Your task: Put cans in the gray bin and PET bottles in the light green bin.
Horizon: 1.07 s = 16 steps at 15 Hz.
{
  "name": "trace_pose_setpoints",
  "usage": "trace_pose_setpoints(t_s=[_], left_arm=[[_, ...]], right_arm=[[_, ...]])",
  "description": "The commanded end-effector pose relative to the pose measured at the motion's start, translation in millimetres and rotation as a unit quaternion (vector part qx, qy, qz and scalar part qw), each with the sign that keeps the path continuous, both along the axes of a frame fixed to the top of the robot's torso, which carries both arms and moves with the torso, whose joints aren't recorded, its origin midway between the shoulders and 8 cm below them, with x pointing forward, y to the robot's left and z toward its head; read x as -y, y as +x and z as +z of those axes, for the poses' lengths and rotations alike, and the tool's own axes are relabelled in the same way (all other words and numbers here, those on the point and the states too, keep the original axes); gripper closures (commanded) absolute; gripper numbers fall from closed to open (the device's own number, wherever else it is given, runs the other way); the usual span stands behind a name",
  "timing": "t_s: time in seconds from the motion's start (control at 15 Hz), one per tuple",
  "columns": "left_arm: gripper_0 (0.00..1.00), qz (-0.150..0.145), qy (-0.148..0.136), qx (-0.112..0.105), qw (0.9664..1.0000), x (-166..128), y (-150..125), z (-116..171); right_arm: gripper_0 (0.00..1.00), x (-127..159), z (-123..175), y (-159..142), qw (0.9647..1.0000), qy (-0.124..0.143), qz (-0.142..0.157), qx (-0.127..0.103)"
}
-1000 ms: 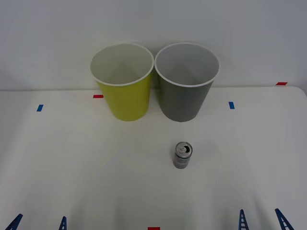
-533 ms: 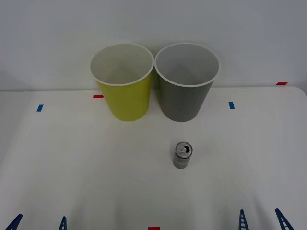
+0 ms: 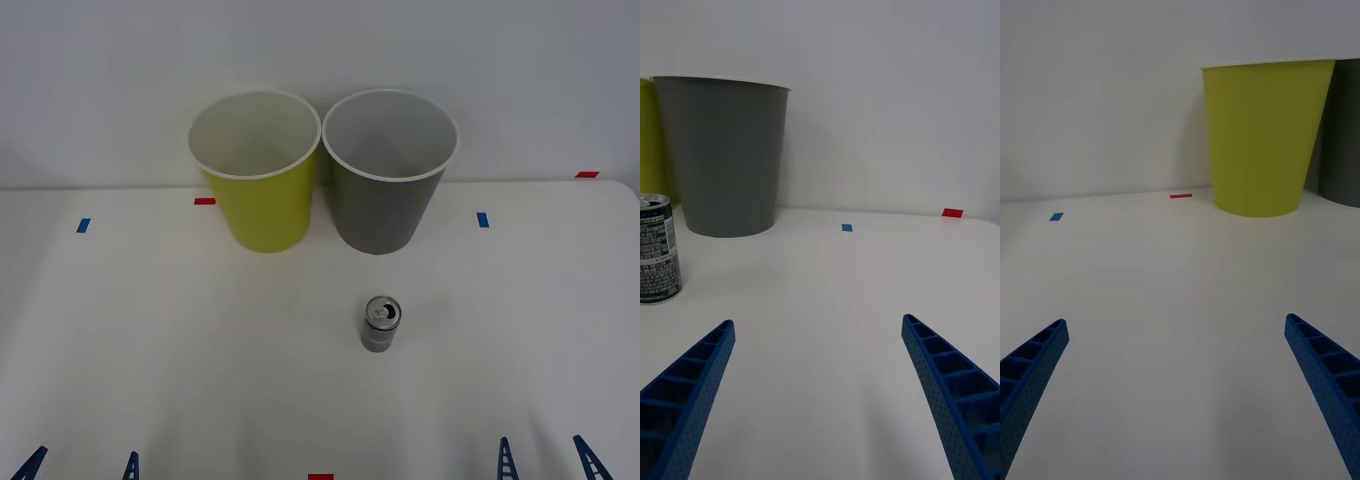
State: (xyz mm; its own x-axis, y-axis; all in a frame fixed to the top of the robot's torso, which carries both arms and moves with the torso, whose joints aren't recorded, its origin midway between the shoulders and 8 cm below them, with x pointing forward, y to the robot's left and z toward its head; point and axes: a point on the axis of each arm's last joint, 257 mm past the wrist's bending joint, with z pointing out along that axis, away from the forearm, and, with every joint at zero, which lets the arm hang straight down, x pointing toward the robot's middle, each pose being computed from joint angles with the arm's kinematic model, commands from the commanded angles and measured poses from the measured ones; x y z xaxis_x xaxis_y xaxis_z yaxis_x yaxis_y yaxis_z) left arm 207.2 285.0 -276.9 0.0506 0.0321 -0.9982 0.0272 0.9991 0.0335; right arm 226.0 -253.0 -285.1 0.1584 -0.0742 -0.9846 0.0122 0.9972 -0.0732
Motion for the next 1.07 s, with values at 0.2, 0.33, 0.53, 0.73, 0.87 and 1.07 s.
trace_pose_setpoints(t_s=[0.2,0.33,0.53,0.73,0.87,1.07], left_arm=[[0.00,0.000,0.000,0.000,1.0000,0.0,0.0,0.0],[0.00,0.000,0.000,0.000,1.0000,0.0,0.0,0.0],[0.00,0.000,0.000,0.000,1.0000,0.0,0.0,0.0],[0.00,0.000,0.000,0.000,1.0000,0.0,0.0,0.0],[0.00,0.000,0.000,0.000,1.0000,0.0,0.0,0.0],[0.00,0.000,0.000,0.000,1.0000,0.0,0.0,0.0]], right_arm=[[0.23,0.0,0.0,0.0,1.0000,0.000,0.000,0.000],[0.23,0.0,0.0,0.0,1.0000,0.000,0.000,0.000],[0.23,0.0,0.0,0.0,1.0000,0.000,0.000,0.000],[0.23,0.0,0.0,0.0,1.0000,0.000,0.000,0.000],[0.23,0.0,0.0,0.0,1.0000,0.000,0.000,0.000],[0.23,0.0,0.0,0.0,1.0000,0.000,0.000,0.000]])
